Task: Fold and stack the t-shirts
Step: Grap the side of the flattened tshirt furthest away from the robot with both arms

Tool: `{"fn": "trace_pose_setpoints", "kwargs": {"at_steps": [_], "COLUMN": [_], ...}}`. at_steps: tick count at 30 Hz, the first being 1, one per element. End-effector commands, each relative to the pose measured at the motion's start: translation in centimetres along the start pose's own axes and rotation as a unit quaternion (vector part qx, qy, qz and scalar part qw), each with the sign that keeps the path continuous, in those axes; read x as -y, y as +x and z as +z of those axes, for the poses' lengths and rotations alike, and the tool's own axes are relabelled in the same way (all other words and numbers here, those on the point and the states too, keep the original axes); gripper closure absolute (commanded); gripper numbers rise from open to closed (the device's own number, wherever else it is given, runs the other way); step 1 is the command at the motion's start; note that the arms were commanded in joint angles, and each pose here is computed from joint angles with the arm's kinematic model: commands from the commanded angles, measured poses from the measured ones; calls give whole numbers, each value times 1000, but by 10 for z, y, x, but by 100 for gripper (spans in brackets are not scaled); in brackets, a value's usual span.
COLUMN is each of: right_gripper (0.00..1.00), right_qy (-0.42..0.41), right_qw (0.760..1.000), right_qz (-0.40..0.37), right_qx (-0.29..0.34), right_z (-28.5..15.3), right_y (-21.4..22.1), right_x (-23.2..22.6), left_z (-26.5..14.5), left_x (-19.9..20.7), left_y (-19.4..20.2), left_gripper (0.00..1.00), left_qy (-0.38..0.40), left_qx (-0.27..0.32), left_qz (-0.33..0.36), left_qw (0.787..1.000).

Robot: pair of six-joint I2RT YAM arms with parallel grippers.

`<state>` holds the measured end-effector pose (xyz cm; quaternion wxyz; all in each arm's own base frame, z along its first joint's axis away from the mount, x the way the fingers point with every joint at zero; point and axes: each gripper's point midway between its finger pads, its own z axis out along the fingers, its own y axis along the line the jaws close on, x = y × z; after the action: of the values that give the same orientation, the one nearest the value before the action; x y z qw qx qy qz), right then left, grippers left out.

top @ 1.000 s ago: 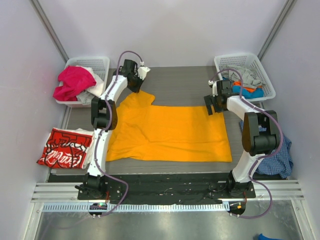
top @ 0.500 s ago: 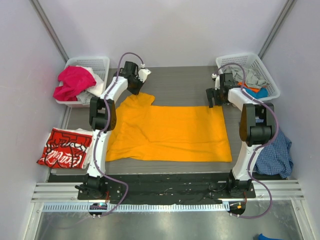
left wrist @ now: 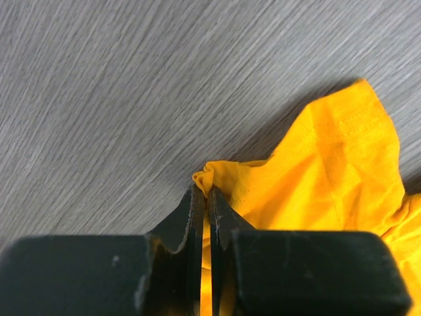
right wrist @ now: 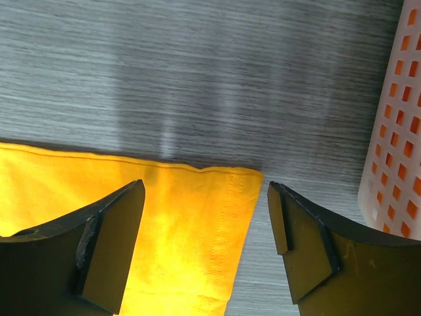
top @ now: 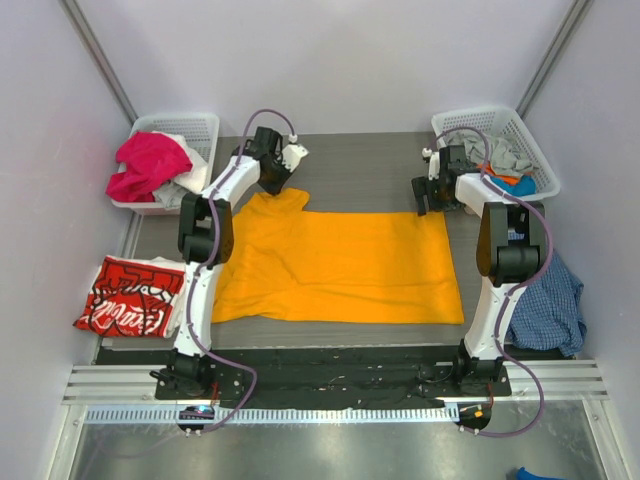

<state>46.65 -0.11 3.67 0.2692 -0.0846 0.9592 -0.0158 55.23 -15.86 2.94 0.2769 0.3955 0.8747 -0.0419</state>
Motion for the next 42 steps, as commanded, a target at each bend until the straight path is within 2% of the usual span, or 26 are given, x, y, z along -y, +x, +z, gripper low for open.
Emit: {"fn": "trace_pose_setpoints", "kwargs": {"at_steps": [1,19,24,29,36,42], "right_gripper": [18,29,39,56,66,82], "right_qy": [46,41,37,33,25,18], "right_qw": [999,998,998,998,998,998], "right_qz": [-7,-28,-30,-35,-38,-40], "right_qx": [1,-28,-36,-38,-39,-38], "right_z": [-5,17,25,27,28,28], "right_y": [1,15,19,19,19,18], "right_x": [31,30,30,29,26,20], "left_z": [-23,-24,-24,-27,-32,-34], "left_x": [-8,-14,-14,-15,-14,-12], "left_y": [-10,23,28,33,36,34], "left_gripper": [100,100,100,100,100,100], "left_qy": [-20,-52,-52,-55,-59,-58], "left_qx": [9,-30,-34,-39,-36,-31], "left_qz": [21,62,62,67,71,64], "left_qw": [1000,996,996,995,995,996]}}
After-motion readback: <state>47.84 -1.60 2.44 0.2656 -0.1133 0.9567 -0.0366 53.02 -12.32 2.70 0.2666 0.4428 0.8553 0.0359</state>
